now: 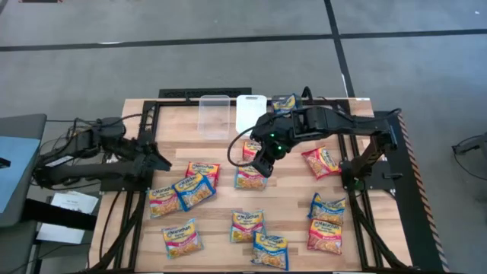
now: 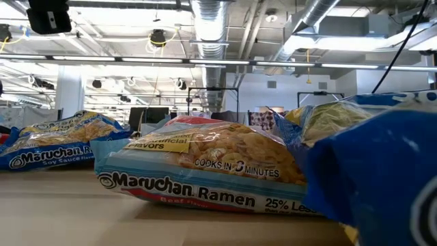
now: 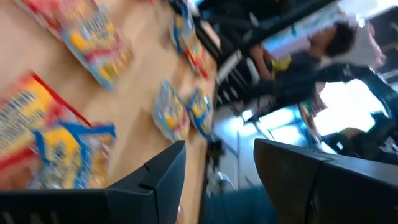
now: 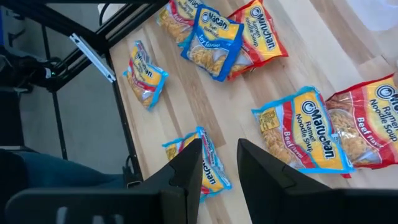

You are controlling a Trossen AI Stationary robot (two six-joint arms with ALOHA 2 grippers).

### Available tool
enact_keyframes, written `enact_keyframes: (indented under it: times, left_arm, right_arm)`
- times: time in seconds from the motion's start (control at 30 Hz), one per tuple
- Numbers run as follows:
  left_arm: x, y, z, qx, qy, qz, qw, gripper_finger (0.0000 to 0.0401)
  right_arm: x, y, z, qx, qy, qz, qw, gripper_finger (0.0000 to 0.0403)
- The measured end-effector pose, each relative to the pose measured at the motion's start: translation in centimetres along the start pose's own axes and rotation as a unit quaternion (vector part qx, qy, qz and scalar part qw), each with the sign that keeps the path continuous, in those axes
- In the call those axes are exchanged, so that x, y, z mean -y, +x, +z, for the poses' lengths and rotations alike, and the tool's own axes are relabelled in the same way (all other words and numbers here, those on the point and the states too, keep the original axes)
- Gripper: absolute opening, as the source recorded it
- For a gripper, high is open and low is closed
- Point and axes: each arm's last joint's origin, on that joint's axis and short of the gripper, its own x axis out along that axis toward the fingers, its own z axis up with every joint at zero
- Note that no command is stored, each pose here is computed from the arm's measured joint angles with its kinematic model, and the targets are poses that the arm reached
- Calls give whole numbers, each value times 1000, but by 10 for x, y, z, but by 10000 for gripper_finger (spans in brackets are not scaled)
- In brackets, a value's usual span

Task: Sort Maruchan noodles
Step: Put the light blue noodle pack into the white bin

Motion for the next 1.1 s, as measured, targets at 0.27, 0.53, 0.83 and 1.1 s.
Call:
enact_keyframes:
  times: [0.27,0.53,0.83,1.1]
  left_arm:
    - [-6,21,7,-66,-20,2,998,179]
    - [-13,34,-12,-168,-38,71,982,179]
    - [-1,51,-38,-236,-24,112,965,179]
    - [6,74,-65,-299,17,155,941,179]
  right_arm:
    - [-10,2,-7,-6,-13,6,1000,125]
    - [-9,7,-12,-7,-16,-25,1000,125]
    - [-9,7,-12,-3,-16,-28,999,125]
    - [-9,7,-12,-3,-16,-28,999,125]
